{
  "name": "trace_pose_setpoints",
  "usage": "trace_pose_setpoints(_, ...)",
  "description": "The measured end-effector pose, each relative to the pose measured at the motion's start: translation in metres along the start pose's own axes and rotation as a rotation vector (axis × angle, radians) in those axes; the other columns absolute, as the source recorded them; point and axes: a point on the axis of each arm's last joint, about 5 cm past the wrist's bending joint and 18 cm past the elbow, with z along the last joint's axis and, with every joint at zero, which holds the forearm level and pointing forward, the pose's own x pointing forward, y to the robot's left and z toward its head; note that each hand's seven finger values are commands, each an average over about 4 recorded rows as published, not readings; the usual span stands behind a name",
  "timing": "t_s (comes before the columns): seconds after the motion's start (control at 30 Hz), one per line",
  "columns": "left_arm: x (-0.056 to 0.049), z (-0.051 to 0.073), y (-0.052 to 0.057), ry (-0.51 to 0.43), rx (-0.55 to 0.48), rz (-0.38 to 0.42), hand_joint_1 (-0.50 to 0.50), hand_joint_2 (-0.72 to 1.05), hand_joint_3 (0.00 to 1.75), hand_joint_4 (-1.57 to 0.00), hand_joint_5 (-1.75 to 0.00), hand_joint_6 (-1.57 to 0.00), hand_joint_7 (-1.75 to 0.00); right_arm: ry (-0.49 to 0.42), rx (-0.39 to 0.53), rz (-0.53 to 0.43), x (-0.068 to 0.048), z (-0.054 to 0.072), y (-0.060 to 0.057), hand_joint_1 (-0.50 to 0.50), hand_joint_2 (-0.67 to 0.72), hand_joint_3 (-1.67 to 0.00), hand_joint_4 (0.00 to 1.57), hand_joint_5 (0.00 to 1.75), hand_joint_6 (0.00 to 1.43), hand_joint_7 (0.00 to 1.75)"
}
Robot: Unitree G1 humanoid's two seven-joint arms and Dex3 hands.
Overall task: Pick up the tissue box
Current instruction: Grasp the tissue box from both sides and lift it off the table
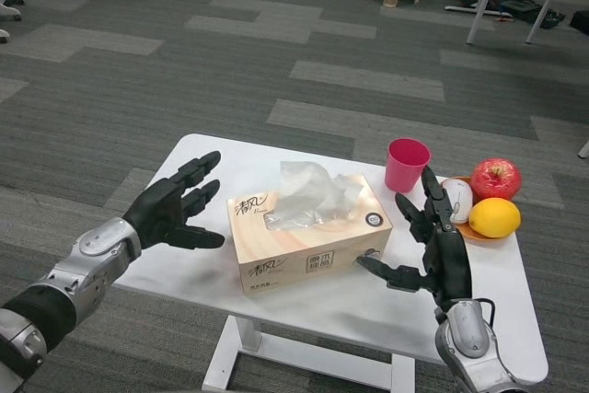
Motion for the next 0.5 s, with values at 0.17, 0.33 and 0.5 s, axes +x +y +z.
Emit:
trace_pose_setpoints(0.17, 0.001, -0.001, -0.003, 0.005, 0.0, -0.012, 0.5, 1.05, 0.09, 0.0, 0.0, 0.0, 0.0, 0.037, -0.029, 0.003, 0.001, -0.005, -0.004, -0.21, -0.29, -0.32, 0.31, 0.1, 0.0, 0.07)
trace_pose_setpoints(0.33, 0.002, -0.002, -0.004, 0.009, 0.003, -0.021, 0.5, 1.05, 0.09, 0.0, 0.0, 0.0, -0.03, 0.059, -0.062, 0.022, 0.008, -0.008, -0.005, -0.21, -0.24, -0.32, 0.35, 0.19, 0.0, 0.07)
trace_pose_setpoints(0.5, 0.002, -0.002, -0.004, 0.009, 0.004, -0.023, 0.5, 1.05, 0.09, 0.0, 0.0, 0.0, -0.02, 0.105, -0.096, 0.038, 0.01, -0.012, -0.006, -0.21, -0.24, -0.32, 0.36, 0.15, 0.0, 0.07)
